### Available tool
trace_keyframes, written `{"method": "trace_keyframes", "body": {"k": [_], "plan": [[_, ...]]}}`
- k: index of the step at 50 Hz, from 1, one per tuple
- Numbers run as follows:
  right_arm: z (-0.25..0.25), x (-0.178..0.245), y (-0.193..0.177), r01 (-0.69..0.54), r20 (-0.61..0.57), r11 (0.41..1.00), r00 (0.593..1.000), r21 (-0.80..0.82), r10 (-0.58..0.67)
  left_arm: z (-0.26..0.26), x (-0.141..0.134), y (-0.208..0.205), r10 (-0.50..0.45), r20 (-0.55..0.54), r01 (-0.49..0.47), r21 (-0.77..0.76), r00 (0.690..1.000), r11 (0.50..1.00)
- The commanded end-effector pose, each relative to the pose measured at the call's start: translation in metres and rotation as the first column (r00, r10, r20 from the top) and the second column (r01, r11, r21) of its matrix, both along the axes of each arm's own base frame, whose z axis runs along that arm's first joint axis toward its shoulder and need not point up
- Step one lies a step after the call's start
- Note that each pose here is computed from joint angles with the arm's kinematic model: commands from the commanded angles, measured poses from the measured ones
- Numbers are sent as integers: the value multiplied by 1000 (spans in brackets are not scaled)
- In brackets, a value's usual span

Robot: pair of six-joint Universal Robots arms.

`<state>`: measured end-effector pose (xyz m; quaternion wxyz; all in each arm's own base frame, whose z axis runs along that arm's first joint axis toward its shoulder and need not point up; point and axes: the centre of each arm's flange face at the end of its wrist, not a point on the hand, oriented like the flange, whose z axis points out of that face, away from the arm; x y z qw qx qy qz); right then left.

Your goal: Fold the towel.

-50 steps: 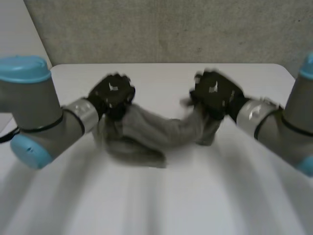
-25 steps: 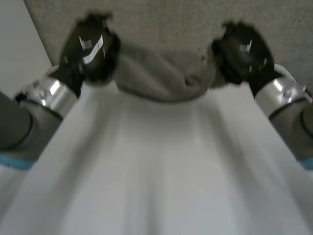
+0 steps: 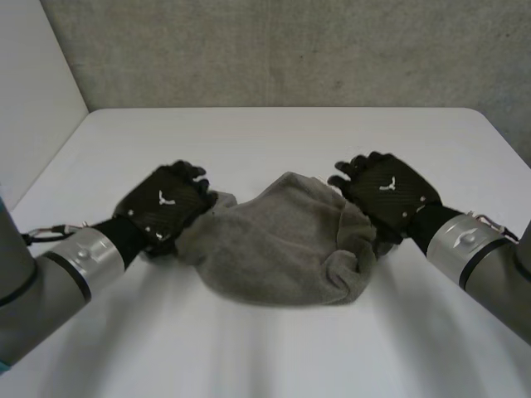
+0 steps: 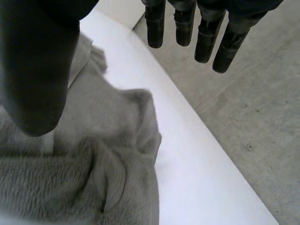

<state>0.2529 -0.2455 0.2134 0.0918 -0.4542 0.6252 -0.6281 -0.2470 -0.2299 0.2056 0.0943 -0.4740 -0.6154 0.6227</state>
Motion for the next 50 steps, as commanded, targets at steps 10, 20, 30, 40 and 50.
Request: {"method": "trace_keyframes", "body": {"k": [10,20,30,40,50], "plan": [[15,3,0,15,71,991,997,132,-25,10,-4,-31,40,-100,-36,40,994,999],[-1,10,-14,-4,-60,983,998,182,15,-18,-16,-85,79,-73,-65,181,994,981],[-17,11,-12,1,-94,978,995,210,19,-41,-27,-115,85,-31,-72,301,996,951],[-25,11,-13,1,-97,977,995,213,21,-49,-38,-127,109,-34,-93,311,993,946],[-31,11,-14,1,-103,974,994,226,23,-55,-37,-126,108,-2,-101,357,994,929]]}}
